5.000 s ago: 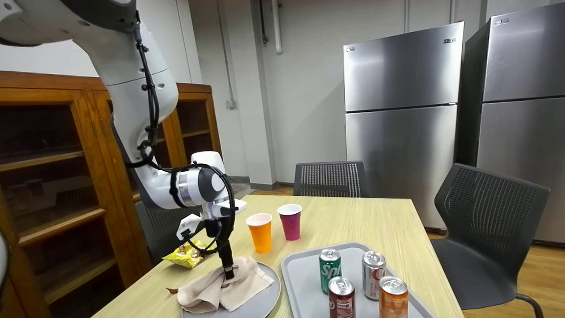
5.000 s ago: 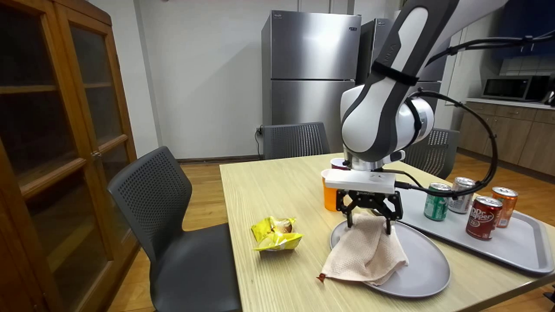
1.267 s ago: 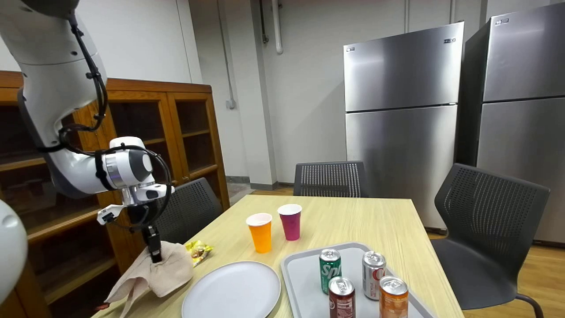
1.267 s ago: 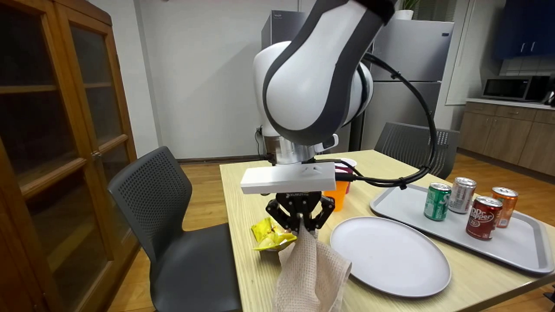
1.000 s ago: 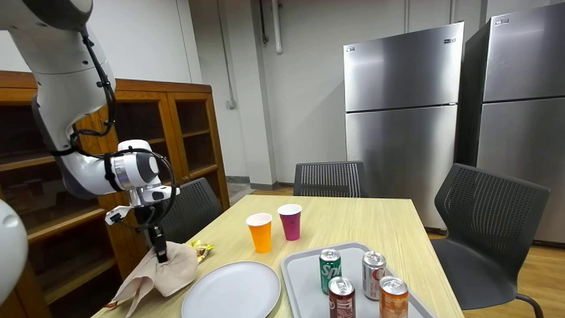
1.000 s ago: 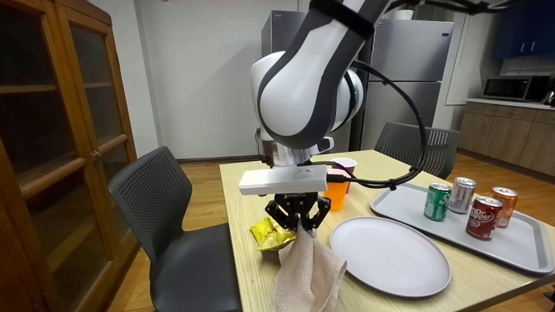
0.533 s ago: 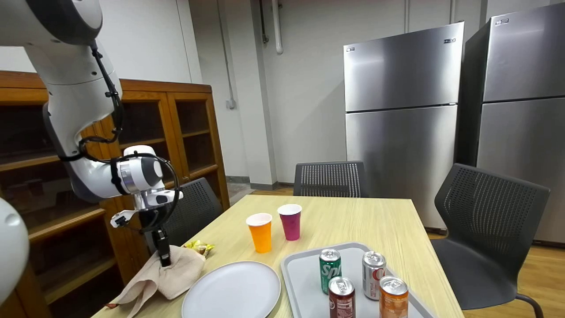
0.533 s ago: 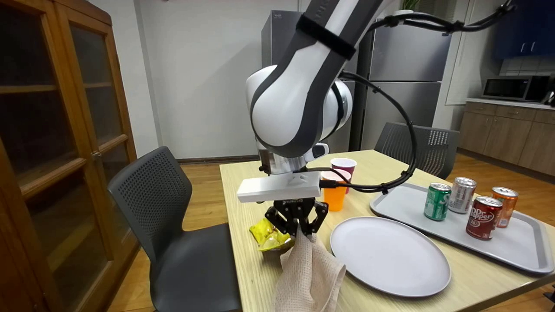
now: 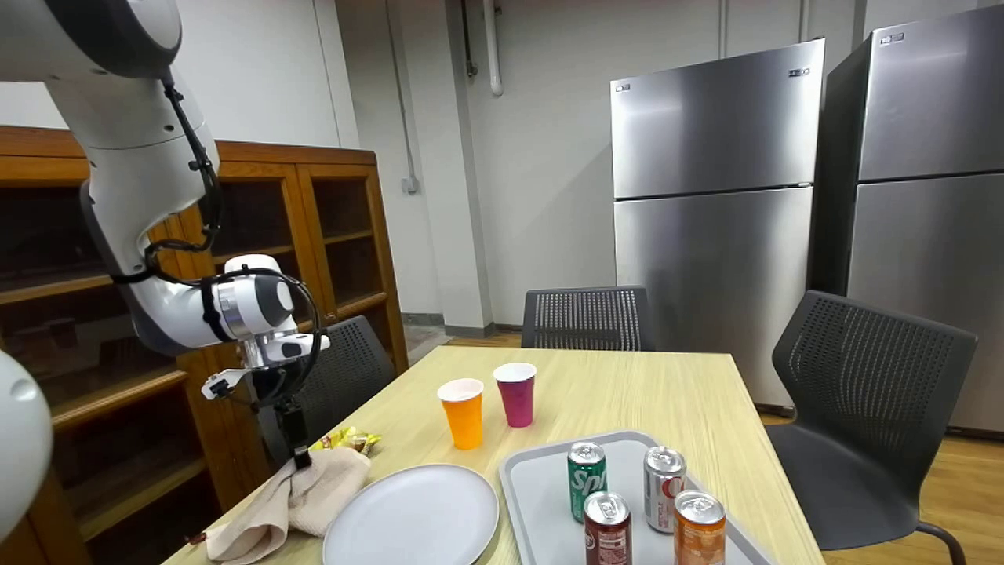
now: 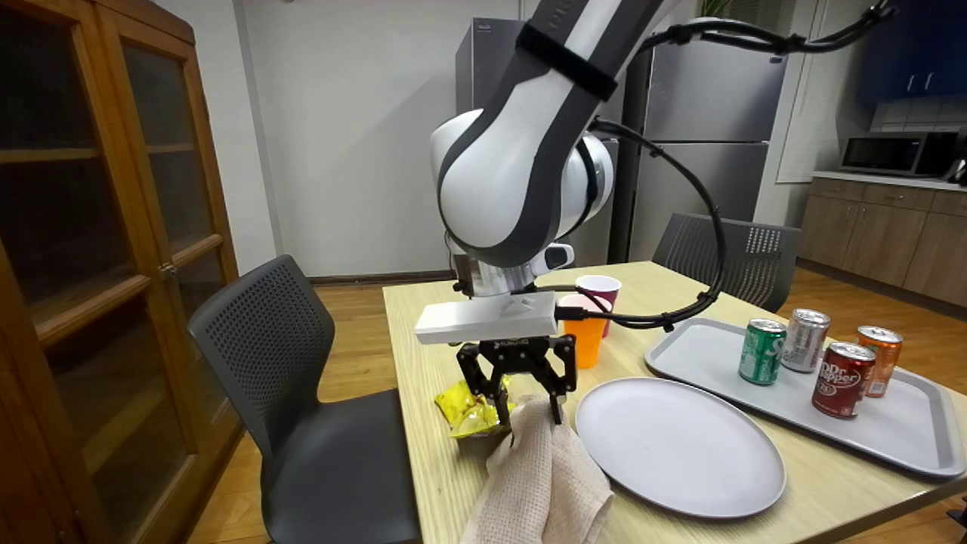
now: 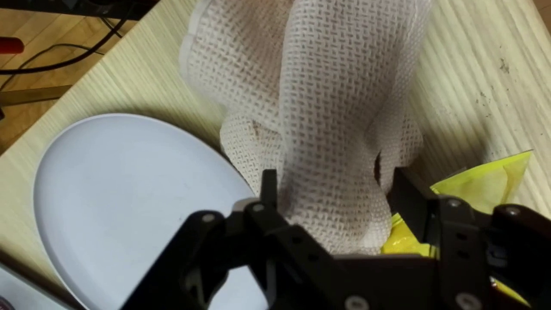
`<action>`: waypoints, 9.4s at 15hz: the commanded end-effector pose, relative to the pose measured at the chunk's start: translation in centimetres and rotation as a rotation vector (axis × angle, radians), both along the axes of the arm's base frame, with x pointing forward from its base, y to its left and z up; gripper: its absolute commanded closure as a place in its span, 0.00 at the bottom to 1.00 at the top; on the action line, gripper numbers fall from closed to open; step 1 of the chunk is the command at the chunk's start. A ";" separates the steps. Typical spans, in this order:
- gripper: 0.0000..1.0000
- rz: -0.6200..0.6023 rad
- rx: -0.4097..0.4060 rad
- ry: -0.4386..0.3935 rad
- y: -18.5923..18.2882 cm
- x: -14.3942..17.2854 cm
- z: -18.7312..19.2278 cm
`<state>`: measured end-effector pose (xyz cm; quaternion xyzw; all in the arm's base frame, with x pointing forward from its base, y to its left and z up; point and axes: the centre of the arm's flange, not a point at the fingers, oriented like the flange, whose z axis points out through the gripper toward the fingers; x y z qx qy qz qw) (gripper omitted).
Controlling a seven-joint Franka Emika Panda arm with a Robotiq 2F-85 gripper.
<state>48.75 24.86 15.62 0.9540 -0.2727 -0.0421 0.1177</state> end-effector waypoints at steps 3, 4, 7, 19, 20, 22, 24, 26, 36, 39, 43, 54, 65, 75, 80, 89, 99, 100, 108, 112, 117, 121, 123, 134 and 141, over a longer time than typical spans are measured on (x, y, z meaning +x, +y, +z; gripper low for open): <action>0.00 -0.047 -0.006 -0.044 -1.5 0.3 3.1; 0.00 -0.053 -0.005 -0.052 -1.8 0.5 3.5; 0.00 -0.063 0.005 -0.073 -3.2 0.6 4.9; 0.00 -0.112 -0.003 -0.143 -12.7 -0.4 8.8; 0.00 -0.118 -0.006 -0.149 -13.8 -0.5 8.9; 0.00 -0.133 -0.010 -0.160 -16.3 -0.6 9.0; 0.00 -0.155 -0.013 -0.167 -19.2 -0.8 9.0; 0.00 -0.185 -0.014 -0.175 -22.0 -0.8 9.0; 0.00 -0.364 -0.022 -0.219 -34.3 -0.4 8.7; 0.00 -0.414 -0.024 -0.237 -36.7 0.2 8.5; 0.00 -0.474 -0.025 -0.257 -39.4 1.1 8.1; 0.00 -0.629 -0.041 -0.287 -44.6 5.7 5.4; 0.00 -0.710 -0.062 -0.249 -47.0 5.3 2.1; 0.25 -0.761 -0.063 -0.229 -47.9 5.0 0.2; 0.59 -0.771 -0.057 -0.233 -47.9 4.8 0.5; 0.62 -0.727 -0.029 -0.280 -44.0 2.8 4.7; 0.62 -0.519 0.005 -0.276 -32.2 -0.3 8.7; 0.62 -0.499 0.007 -0.273 -31.0 -0.6 8.7; 0.62 -0.335 0.053 -0.232 -20.6 -0.8 7.4; 0.62 -0.260 0.066 -0.215 -16.7 -0.5 6.5; 0.62 -0.215 0.068 -0.182 -14.7 0.1 4.5; 0.62 -0.209 0.060 -0.166 -14.5 1.2 3.1; 0.62 -0.204 0.055 -0.161 -14.4 1.8 2.5; 0.62 -0.200 0.037 -0.153 -14.8 2.8 1.7; 0.11 -0.207 0.020 -0.132 -15.4 2.6 1.4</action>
